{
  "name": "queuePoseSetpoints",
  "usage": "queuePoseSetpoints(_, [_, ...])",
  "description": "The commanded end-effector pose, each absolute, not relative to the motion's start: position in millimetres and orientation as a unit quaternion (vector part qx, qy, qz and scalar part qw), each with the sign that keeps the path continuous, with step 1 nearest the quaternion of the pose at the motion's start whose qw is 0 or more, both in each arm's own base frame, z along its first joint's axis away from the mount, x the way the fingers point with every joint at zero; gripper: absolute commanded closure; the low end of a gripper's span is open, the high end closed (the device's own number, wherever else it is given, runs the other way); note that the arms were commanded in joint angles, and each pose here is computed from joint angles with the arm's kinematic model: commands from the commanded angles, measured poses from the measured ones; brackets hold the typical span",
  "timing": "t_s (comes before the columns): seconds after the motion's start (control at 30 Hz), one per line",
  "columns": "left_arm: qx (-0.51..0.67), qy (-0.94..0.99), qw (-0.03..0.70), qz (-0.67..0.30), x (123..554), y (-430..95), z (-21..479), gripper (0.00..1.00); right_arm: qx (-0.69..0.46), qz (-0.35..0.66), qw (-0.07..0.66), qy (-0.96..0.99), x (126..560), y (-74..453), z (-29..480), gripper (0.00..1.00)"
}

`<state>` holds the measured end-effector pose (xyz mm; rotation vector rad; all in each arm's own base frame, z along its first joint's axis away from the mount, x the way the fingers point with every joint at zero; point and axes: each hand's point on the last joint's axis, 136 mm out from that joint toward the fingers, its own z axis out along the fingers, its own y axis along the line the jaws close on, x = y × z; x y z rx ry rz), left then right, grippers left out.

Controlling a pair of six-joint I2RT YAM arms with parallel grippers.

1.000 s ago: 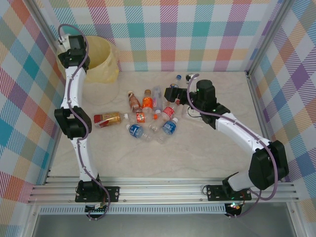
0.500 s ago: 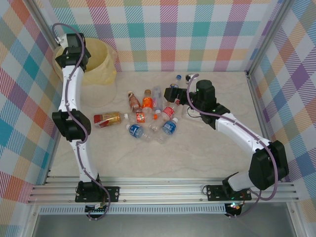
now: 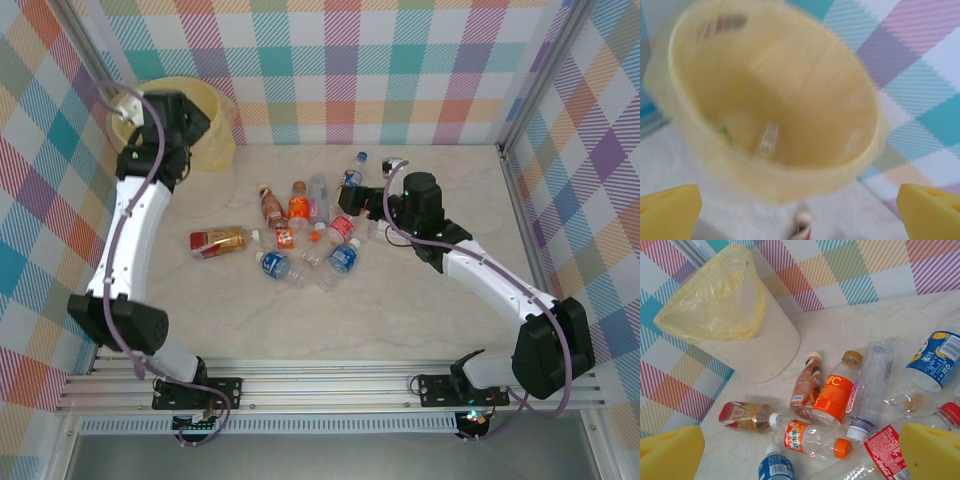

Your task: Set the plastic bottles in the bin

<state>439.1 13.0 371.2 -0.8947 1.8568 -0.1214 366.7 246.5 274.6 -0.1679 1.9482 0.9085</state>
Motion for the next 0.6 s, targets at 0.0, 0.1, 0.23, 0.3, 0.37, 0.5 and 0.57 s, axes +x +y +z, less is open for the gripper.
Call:
queuePoseSetpoints(0.0, [-0.442,0.762,0.462,-0.106,404.9,-5.5,322.6,0.0,-0.097,0.37,0.505,0.774,361.0,246.5,289.9,0.0])
queuePoseSetpoints(0.1, [-0.465,0.767,0.425,-0.122,372.5,-9.0,283.9,0.0,-0.122,0.363,0.513,0.769,354.9,246.6,288.4,0.0])
queuePoseSetpoints(0.23, [-0.483,0.786,0.372,-0.104,339.6,-7.7,236.7,0.0,-0.161,0.357,0.529,0.753,346.8,248.4,289.5,0.0])
queuePoseSetpoints(0.3, [-0.495,0.795,0.339,-0.089,329.2,-6.8,211.2,0.0,-0.189,0.357,0.536,0.742,340.5,251.0,290.4,0.0])
queuePoseSetpoints(0.37, [-0.505,0.802,0.308,-0.086,325.6,-10.3,188.8,0.0,-0.232,0.364,0.535,0.727,329.7,257.7,291.6,0.0])
queuePoseSetpoints(0.5, [-0.541,0.793,0.27,-0.077,327.7,-11.6,151.2,0.0,-0.337,0.383,0.514,0.689,296.4,275.0,289.9,0.0])
queuePoseSetpoints(0.57, [-0.554,0.785,0.269,-0.069,333.5,-6.4,141.7,0.0,-0.37,0.379,0.504,0.682,285.8,280.7,286.4,0.0])
